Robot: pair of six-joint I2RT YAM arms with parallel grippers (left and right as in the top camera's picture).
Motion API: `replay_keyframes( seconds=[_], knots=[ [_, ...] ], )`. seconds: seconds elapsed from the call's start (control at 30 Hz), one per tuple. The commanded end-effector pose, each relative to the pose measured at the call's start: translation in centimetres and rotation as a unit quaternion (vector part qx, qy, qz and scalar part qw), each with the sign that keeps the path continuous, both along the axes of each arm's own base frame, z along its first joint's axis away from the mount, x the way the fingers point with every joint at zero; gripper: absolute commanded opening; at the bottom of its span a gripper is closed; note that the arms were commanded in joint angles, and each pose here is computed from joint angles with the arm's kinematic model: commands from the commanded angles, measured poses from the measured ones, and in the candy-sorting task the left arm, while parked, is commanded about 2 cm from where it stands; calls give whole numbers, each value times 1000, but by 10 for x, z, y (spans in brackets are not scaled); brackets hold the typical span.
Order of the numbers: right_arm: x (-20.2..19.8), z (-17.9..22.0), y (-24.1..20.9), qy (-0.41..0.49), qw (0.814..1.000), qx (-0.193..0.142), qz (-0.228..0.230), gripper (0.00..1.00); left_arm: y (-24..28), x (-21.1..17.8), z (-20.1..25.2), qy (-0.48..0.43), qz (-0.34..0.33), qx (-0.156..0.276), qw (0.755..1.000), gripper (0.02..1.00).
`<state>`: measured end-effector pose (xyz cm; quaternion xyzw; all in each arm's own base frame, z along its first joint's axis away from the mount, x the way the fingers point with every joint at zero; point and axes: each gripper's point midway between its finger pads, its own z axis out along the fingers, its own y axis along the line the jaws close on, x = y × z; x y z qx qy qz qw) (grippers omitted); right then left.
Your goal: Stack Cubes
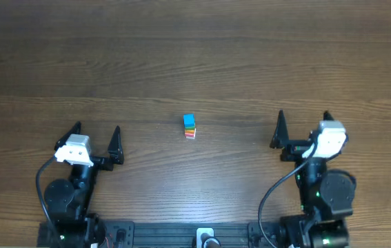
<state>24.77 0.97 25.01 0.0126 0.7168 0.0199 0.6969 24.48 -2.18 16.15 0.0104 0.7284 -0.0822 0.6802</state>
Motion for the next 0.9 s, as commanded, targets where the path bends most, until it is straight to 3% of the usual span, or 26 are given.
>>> replay_keyframes(
  seconds=[0.03, 0.4, 0.9],
  knots=[
    [-4, -24, -3, -16, 1000, -1, 2, 993, 0, 0, -1, -2, -2, 7, 1000, 1000],
    [-1, -91, -8, 18, 999, -33, -8, 993, 0, 0, -1, -2, -2, 7, 1000, 998],
    [-1, -93, -7, 22, 999, -36, -4, 991, 0, 0, -1, -2, -2, 7, 1000, 998]
  ],
)
